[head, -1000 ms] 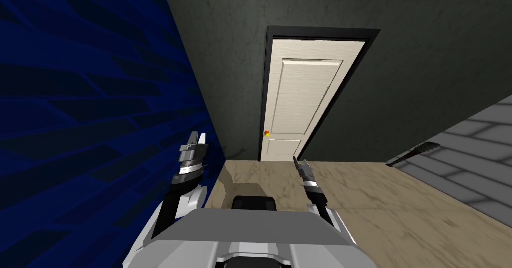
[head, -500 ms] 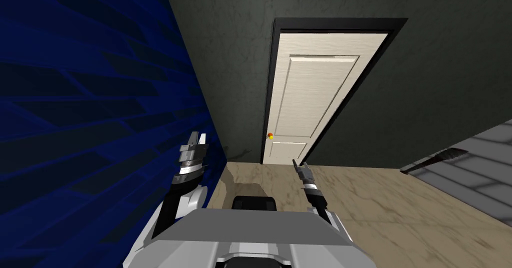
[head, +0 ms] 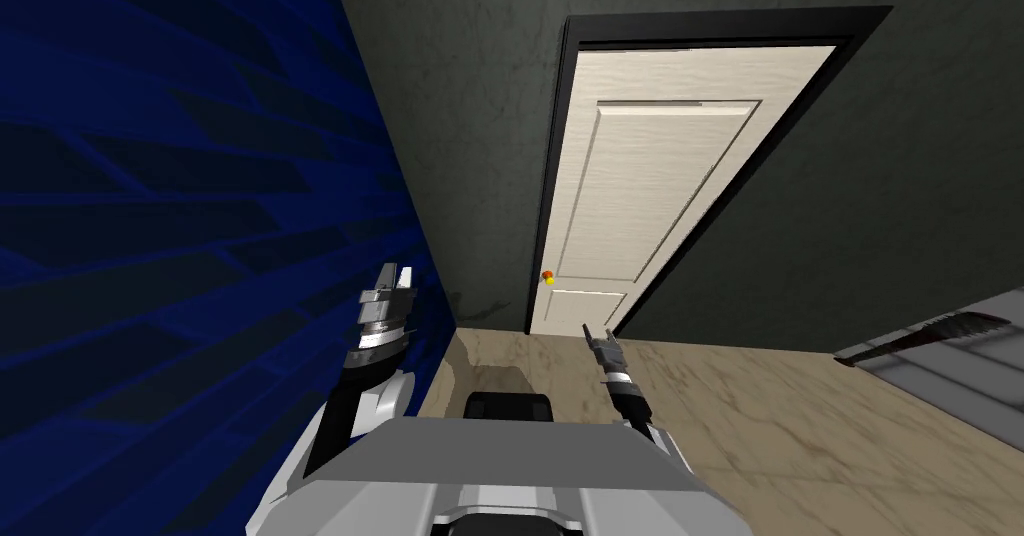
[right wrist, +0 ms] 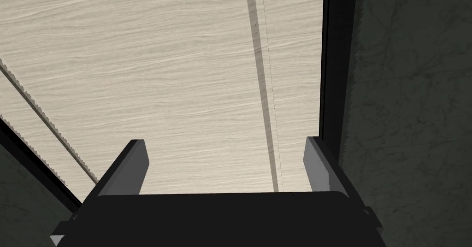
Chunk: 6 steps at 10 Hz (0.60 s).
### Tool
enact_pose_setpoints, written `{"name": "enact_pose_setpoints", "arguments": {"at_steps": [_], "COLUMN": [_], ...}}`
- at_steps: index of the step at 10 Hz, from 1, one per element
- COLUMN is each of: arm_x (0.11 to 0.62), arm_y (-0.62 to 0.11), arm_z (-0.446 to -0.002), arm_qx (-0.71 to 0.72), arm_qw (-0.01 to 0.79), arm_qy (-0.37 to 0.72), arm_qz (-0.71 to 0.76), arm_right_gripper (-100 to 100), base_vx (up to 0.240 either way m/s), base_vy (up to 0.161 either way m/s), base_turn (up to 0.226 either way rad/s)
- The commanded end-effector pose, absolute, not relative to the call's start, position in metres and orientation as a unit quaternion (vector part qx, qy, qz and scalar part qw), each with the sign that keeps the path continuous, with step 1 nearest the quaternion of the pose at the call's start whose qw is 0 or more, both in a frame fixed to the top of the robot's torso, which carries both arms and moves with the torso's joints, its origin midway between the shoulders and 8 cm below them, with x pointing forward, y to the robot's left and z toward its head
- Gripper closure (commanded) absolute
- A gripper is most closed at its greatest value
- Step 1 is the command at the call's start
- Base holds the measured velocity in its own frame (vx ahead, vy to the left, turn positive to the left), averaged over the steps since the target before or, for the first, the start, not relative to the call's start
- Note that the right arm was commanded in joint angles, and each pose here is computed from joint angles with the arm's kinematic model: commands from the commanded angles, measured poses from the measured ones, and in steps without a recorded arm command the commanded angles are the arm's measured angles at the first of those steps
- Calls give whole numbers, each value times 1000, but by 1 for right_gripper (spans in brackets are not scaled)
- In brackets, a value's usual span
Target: Pull the door open
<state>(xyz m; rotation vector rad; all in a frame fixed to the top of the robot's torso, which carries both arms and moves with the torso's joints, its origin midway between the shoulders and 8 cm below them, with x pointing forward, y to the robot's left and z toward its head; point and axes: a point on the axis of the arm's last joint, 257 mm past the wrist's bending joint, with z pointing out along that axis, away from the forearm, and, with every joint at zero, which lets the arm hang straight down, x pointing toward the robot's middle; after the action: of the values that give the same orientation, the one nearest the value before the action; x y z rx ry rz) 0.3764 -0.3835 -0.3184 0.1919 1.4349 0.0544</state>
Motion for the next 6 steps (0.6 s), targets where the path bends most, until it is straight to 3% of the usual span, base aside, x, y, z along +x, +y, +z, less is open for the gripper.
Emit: {"name": "enact_pose_setpoints", "arguments": {"at_steps": [1, 6], "arm_x": [372, 364], "arm_y": [-384, -377], "arm_z": [-332, -361], "arm_qx": [74, 53], "arm_qw": [741, 725], "arm_qy": [667, 687], "arm_qz": [8, -16], "arm_right_gripper": [-100, -100], "base_vx": [227, 167], "base_vy": [58, 56], "base_turn": [99, 49]}}
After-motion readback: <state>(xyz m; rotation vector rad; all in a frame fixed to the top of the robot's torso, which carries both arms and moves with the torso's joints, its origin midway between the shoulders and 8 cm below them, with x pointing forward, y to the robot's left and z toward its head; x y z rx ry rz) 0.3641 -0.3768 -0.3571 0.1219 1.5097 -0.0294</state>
